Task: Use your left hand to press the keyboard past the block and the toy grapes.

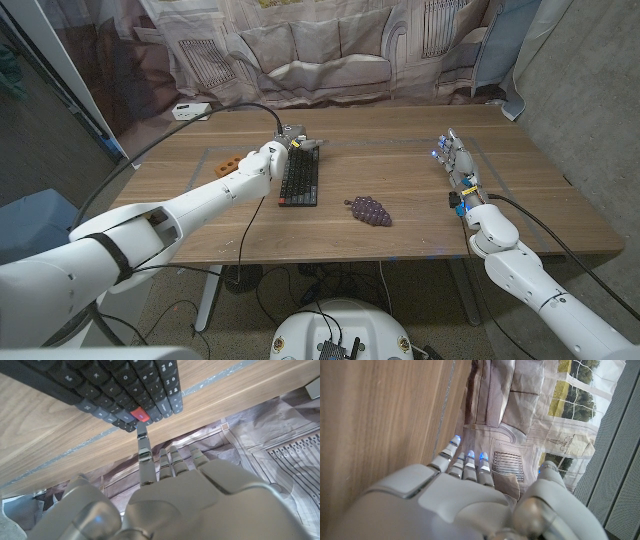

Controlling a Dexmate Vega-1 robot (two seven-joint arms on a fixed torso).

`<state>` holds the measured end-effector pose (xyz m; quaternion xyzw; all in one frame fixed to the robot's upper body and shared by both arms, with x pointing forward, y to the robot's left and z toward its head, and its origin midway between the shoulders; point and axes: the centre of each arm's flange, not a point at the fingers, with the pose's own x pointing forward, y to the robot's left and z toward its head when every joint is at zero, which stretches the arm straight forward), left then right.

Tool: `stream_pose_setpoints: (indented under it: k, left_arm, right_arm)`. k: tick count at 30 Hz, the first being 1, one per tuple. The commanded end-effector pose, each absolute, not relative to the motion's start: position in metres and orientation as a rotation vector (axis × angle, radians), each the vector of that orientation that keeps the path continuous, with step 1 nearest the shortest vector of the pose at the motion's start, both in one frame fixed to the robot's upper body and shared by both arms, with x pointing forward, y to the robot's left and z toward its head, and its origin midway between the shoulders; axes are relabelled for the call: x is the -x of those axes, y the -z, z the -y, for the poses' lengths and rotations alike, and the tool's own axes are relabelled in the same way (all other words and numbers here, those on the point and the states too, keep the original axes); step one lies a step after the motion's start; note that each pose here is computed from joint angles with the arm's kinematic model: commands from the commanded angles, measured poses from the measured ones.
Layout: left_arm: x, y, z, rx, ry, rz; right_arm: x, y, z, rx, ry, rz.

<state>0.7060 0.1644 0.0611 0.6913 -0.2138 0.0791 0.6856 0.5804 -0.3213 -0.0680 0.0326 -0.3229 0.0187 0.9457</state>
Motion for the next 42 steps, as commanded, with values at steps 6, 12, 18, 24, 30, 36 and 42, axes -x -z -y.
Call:
stream_pose_setpoints:
  k: [6, 12, 18, 24, 30, 36, 42]
  left_arm:
    - [-0.697, -0.067, -0.166, -1.544, -0.194, 0.485]
    - [-0.695, -0.066, -0.169, -1.537, -0.199, 0.496]
    - [-0.691, -0.067, -0.172, -1.517, -0.210, 0.514]
    - [-0.684, -0.068, -0.175, -1.489, -0.210, 0.523]
    - [-0.675, -0.069, -0.179, -1.459, -0.217, 0.548]
    - [-0.668, -0.072, -0.187, -1.393, -0.195, 0.556]
    - [-0.661, -0.074, -0.193, -1.341, -0.176, 0.562]
  right_arm:
    - [-0.577, 0.069, 0.319, -0.070, -0.033, 0.662]
    - [-0.577, 0.069, 0.318, -0.067, -0.034, 0.662]
    - [-0.577, 0.069, 0.317, -0.062, -0.035, 0.667]
    - [-0.576, 0.067, 0.317, -0.066, -0.034, 0.675]
    - [-0.575, 0.065, 0.318, -0.062, -0.035, 0.682]
    - [-0.576, 0.064, 0.318, -0.055, -0.042, 0.687]
    - [-0.576, 0.063, 0.319, -0.052, -0.047, 0.690]
